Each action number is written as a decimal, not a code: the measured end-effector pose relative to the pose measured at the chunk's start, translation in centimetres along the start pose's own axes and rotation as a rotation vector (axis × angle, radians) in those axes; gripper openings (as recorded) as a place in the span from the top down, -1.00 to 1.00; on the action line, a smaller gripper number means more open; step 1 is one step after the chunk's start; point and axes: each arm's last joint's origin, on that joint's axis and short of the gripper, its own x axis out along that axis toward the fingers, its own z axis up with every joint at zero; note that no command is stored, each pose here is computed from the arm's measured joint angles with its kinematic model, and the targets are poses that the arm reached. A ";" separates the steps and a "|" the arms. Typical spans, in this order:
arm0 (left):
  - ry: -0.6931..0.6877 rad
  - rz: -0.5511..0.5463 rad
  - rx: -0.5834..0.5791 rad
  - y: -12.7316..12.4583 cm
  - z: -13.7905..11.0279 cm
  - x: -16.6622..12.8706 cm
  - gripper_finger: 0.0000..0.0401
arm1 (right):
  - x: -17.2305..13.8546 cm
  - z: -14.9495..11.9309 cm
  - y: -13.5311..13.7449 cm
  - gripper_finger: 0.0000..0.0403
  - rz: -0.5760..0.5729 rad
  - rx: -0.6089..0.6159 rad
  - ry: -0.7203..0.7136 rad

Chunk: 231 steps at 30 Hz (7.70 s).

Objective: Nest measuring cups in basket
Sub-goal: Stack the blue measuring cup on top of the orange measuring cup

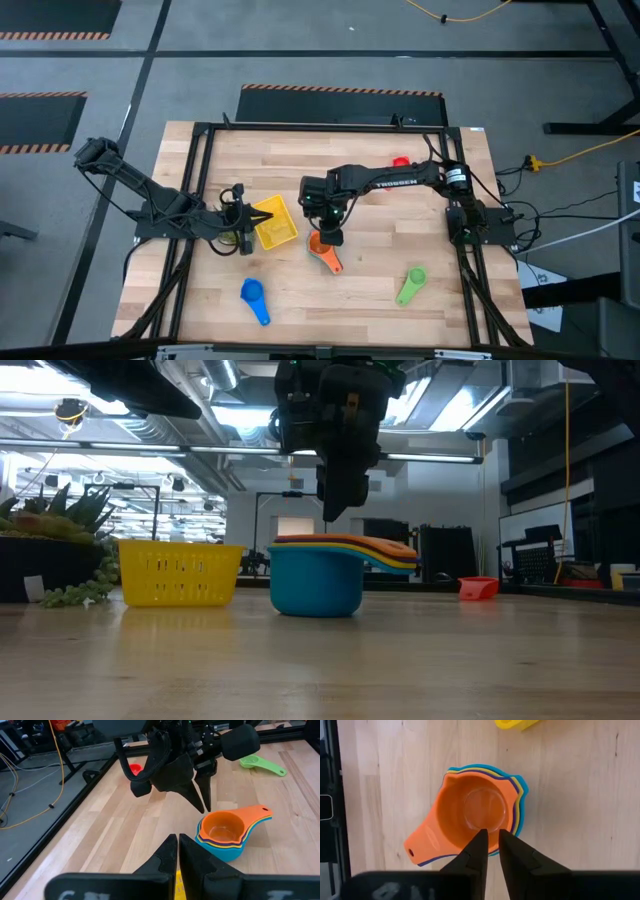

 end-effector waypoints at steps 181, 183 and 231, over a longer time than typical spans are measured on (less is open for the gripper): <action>0.550 -0.124 -1.041 -0.4 5.6 11.0 0.98 | -6.8 -18.9 2.4 -0.68 -0.146 -0.026 -0.521; 0.559 -0.104 -1.053 -0.5 5.3 11.5 0.98 | -7.4 -18.6 2.5 -0.68 -0.207 -0.014 -0.537; 0.691 -0.081 -1.077 -0.9 0.8 17.6 0.60 | -9.1 -18.2 2.5 -0.68 -0.417 -0.008 -0.538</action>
